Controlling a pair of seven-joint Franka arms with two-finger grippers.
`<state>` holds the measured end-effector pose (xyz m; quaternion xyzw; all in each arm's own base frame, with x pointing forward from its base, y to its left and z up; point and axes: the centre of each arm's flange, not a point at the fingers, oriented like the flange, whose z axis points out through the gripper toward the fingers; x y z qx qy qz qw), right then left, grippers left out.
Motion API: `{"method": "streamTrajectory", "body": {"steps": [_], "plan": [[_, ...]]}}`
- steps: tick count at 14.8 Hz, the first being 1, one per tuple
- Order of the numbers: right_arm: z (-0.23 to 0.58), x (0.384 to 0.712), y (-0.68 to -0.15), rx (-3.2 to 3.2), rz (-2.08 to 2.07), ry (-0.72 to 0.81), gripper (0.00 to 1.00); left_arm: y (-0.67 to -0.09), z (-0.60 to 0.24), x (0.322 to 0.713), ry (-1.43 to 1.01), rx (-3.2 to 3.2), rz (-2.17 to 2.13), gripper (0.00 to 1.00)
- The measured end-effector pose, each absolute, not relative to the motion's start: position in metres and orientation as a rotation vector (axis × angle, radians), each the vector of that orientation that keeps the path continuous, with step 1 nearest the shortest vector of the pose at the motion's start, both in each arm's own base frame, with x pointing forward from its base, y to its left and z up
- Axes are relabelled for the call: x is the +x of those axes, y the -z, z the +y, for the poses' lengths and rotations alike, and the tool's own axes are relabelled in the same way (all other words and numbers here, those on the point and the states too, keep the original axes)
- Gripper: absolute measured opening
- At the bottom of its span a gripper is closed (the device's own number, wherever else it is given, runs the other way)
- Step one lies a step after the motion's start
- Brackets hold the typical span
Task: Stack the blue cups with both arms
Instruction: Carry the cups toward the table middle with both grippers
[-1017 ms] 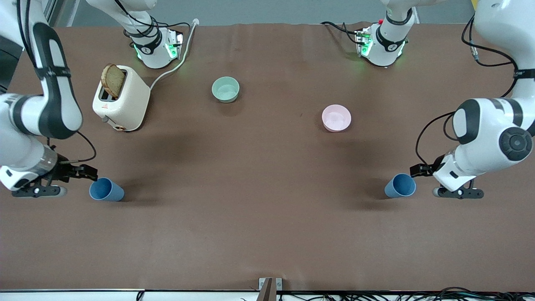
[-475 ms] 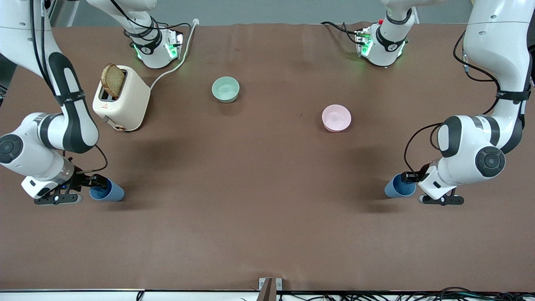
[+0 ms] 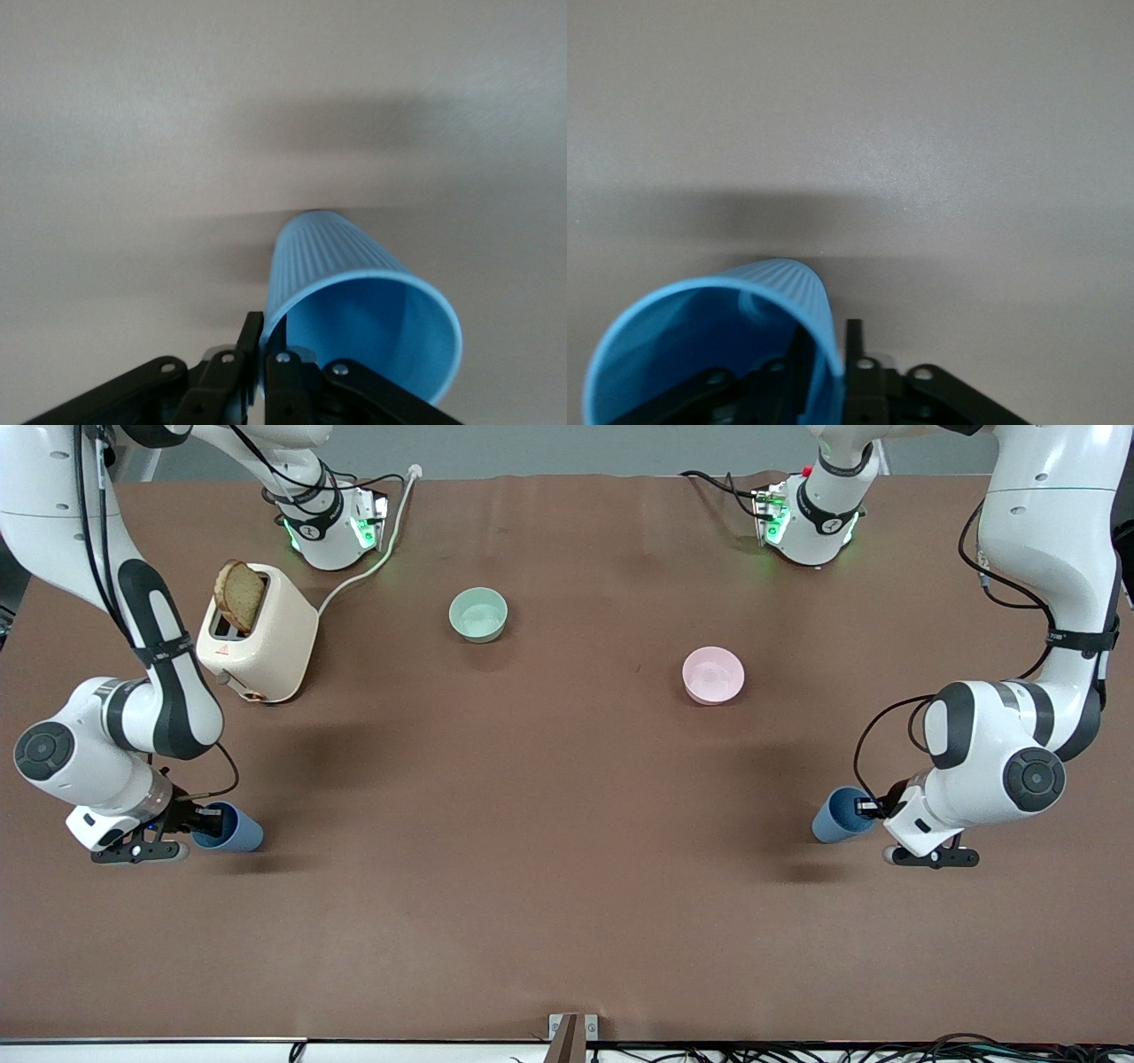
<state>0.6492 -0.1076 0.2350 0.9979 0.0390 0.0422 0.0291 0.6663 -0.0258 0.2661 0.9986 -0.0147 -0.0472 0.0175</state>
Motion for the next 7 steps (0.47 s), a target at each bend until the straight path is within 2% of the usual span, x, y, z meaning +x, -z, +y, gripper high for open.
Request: {"method": "streamTrajectory", "body": {"steps": [1,4,7], "plan": [[-0.111,0.651,-0.239,3.078,0.112,-0.14,0.05,-0.269,-0.025,0.668,0.138,3.103,-0.045,0.05],[-0.117,0.658,-0.259,3.085,0.097,-0.094,0.04,-0.285,-0.042,0.672,0.12,3.094,-0.076,0.05],[-0.105,0.67,-0.317,3.134,0.075,-0.037,0.04,-0.327,-0.108,0.667,0.129,3.075,-0.045,0.05]]}}
